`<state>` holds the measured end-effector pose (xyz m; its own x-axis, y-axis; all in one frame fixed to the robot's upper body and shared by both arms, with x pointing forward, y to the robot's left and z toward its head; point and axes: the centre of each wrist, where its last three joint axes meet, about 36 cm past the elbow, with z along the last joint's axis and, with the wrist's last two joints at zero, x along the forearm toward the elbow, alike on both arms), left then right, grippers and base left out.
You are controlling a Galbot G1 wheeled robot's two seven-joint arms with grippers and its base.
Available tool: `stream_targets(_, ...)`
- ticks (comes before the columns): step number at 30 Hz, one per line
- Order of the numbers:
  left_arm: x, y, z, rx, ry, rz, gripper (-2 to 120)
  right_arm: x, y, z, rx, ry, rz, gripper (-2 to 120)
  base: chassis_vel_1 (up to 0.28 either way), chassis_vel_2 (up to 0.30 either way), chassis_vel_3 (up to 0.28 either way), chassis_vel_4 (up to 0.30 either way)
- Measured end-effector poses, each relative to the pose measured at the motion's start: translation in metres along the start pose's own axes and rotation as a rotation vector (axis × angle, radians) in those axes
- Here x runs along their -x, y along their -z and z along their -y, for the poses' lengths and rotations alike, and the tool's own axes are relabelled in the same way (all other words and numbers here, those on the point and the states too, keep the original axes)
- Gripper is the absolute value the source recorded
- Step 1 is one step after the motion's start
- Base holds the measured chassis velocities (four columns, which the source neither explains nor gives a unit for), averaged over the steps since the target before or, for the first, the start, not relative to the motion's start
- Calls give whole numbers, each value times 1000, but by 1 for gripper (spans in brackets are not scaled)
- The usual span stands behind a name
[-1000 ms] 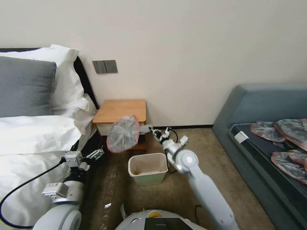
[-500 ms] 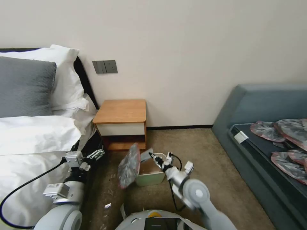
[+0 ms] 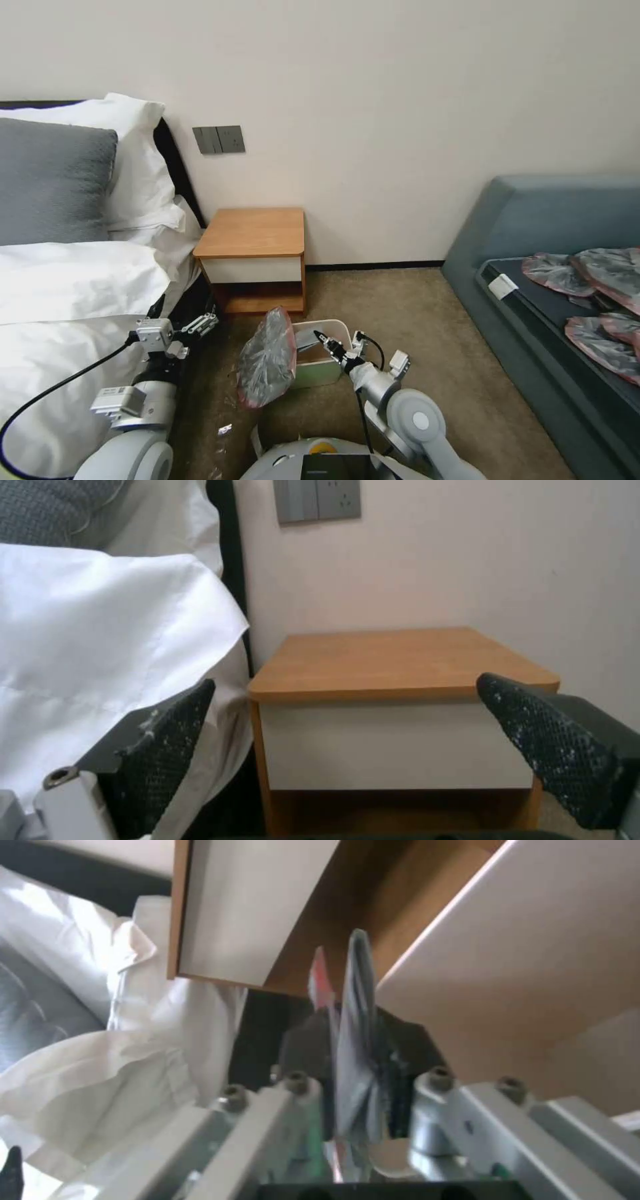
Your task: Pick up the garbage bag from the table and place it over the trash can.
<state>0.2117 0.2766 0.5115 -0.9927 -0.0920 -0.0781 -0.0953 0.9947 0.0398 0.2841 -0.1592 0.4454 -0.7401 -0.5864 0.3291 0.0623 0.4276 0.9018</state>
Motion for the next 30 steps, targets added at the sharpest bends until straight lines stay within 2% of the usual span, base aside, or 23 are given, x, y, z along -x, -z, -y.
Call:
stream_targets(2, 0, 0, 0, 0, -1, 2, 100, -3, 3, -3, 8, -18, 7, 27, 0, 0, 0, 0)
stream_targets(3, 0, 0, 0, 0, -1, 2, 100, -3, 3, -3, 8, -18, 7, 27, 0, 0, 0, 0)
stream_targets(7, 1, 1, 1, 0, -5, 9, 100, -16, 12, -10, 17, -36, 24, 47, 0, 0, 0, 0)
stream_targets(8, 1, 1, 1, 0, -5, 9, 100, -16, 12, -10, 17, -36, 24, 47, 0, 0, 0, 0)
stream_targets(10, 2, 1, 1, 0, -7, 12, 100, -22, 15, -13, 19, -40, 33, 57, 0, 0, 0, 0)
stream_targets(12, 2, 1, 1, -1, -8, 12, 100, -24, 16, -13, 19, -41, 36, 59, 0, 0, 0, 0)
stream_targets(13, 3, 1, 1, -2, -11, 12, 100, -28, 18, -15, 17, -42, 47, 68, 0, 0, 0, 0)
stream_targets(16, 4, 1, 2, -1, -22, 2, 100, -37, 21, -20, 12, -37, 70, 81, 0, 0, 0, 0)
stream_targets(17, 4, 1, 2, -1, -22, 2, 100, -37, 21, -20, 12, -37, 70, 81, 0, 0, 0, 0)
stream_targets(20, 4, 1, 3, -2, -33, -7, 100, -43, 23, -23, 4, -35, 87, 94, 0, 0, 0, 0)
stream_targets(23, 5, 1, 5, -6, -43, -19, 100, -45, 25, -24, -4, -38, 99, 99, 0, 0, 0, 0)
stream_targets(30, 5, -8, 15, 1, -91, -52, 93, -50, 29, -26, -10, -40, 132, 100, 0, 0, 0, 0)
